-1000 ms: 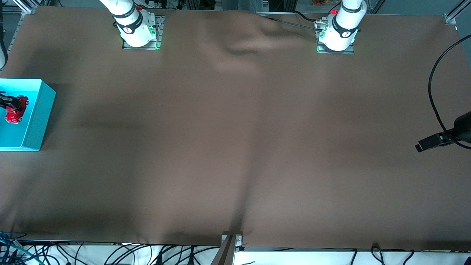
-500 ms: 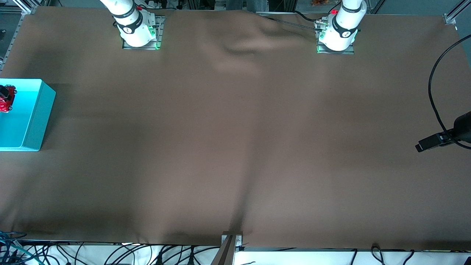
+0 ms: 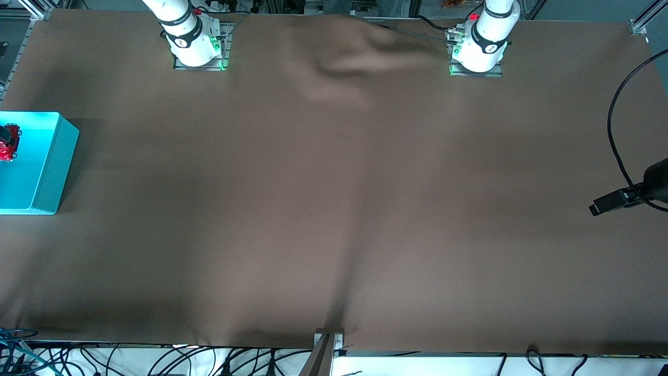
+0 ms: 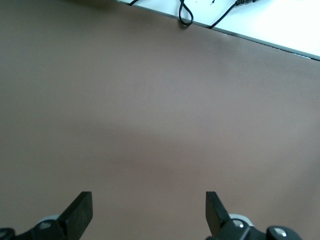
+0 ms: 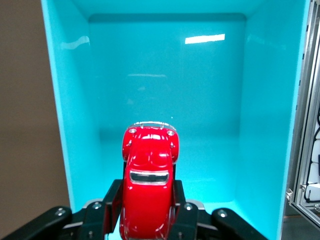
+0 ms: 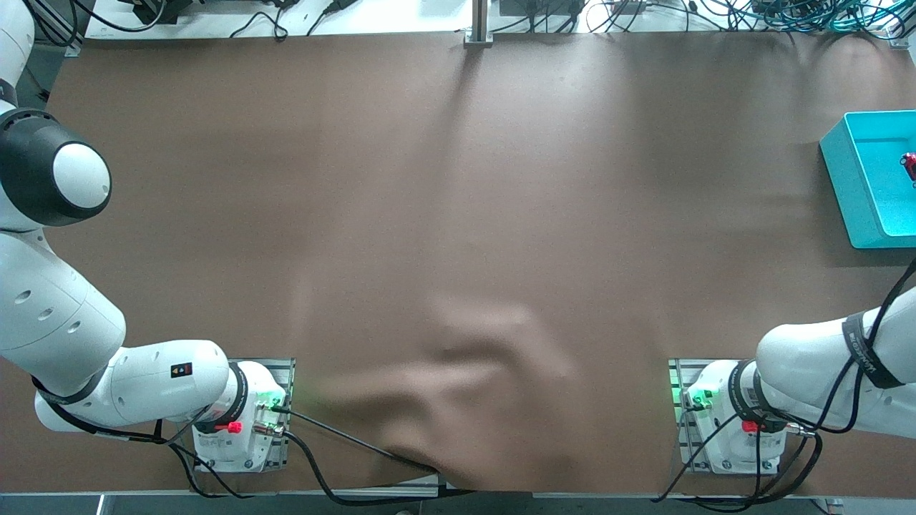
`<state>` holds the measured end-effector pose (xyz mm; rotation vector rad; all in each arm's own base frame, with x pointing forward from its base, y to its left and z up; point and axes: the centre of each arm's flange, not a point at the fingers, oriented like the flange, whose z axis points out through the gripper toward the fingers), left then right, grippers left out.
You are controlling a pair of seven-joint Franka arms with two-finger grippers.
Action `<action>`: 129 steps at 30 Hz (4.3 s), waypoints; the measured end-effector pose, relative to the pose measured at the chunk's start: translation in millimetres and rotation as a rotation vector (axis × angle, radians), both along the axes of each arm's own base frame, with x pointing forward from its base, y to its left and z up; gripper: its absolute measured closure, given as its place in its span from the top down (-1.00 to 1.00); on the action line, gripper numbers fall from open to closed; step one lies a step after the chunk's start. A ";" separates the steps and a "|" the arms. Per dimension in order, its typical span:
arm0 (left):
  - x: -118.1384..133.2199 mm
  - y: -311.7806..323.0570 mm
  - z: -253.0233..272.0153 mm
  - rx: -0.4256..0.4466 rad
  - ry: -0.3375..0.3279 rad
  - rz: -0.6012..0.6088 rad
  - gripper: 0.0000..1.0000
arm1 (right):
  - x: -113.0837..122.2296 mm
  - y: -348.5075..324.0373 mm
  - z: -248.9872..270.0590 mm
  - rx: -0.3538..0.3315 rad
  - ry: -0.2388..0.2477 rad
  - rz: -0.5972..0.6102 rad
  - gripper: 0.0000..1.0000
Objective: Wind red beetle toy and store in blue box
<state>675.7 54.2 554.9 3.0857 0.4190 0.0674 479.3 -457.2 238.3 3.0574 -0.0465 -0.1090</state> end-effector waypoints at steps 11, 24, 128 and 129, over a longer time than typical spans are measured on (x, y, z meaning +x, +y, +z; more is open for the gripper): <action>0.0 0.0 -0.1 0.000 0.000 0.000 1.00 | -1.5 -0.5 -12.9 0.040 -0.035 -0.024 -0.12; 0.0 0.0 -0.1 0.000 0.000 0.000 1.00 | -2.3 -1.5 -21.3 0.043 -0.038 -0.013 -0.01; 1.7 0.4 1.2 0.001 -0.016 0.001 1.00 | -2.1 149.5 325.9 0.192 -0.021 0.173 1.00; 1.7 0.4 1.2 0.001 -0.015 0.001 1.00 | -2.6 152.2 328.9 0.193 -0.023 0.178 1.00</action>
